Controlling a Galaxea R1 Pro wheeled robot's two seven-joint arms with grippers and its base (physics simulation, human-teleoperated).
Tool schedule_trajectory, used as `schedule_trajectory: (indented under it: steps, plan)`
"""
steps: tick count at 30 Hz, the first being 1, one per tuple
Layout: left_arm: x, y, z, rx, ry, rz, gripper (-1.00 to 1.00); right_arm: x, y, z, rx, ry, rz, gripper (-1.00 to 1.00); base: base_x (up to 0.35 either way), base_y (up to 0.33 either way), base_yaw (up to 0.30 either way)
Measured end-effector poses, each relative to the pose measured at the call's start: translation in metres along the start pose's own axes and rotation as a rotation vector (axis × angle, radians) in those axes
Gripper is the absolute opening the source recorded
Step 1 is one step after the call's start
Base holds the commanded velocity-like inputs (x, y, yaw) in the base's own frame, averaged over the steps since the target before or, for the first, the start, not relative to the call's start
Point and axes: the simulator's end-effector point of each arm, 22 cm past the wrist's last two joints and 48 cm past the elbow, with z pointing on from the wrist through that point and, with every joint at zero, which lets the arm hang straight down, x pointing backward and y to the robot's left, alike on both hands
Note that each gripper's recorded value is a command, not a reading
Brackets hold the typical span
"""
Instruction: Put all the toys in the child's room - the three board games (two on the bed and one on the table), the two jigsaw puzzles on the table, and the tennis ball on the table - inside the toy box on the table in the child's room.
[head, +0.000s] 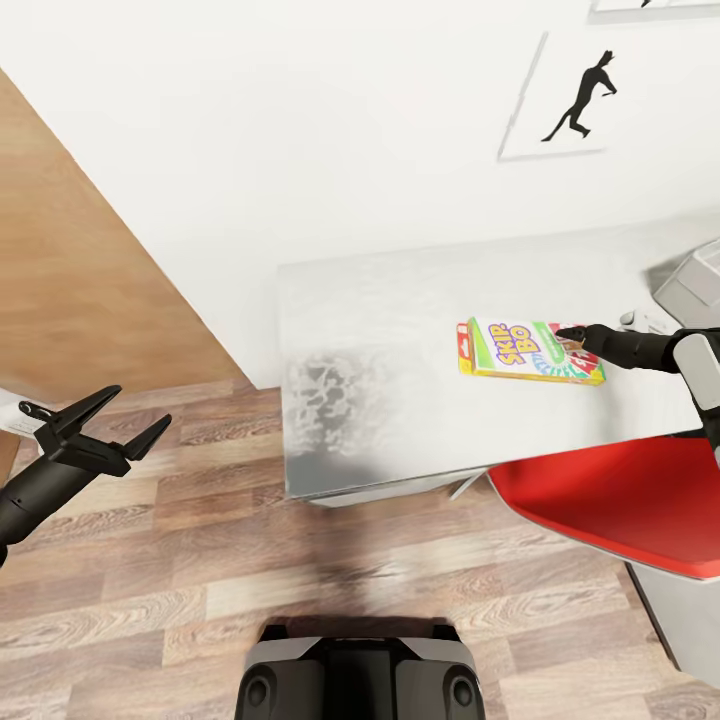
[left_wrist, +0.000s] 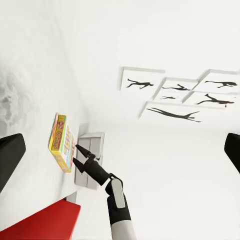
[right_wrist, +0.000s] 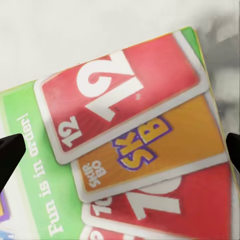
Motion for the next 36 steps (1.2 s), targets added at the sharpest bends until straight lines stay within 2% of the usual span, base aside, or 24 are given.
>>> schedule_trajectory:
  steps: [8,25,36]
  plan:
    - [0.0001,0.0,0.0001,0.0,0.0,0.0,1.0,-0.0002,0.0002,-0.0001,-0.001,-0.001,0.001,1.0,-0.001,0.001,0.122]
    - [0.0004,0.0002,0.0003,0.0,0.001,-0.001,1.0,-0.0016,-0.0001,-0.0005,-0.002,-0.007,0.002,1.0,0.0,0.0,0.031]
    - [0.0004,0.0002,0.0002,0.0,0.001,-0.001,1.0,-0.0021,-0.0009,-0.0009,0.0,-0.007,0.003,1.0,0.0,0.0,0.212]
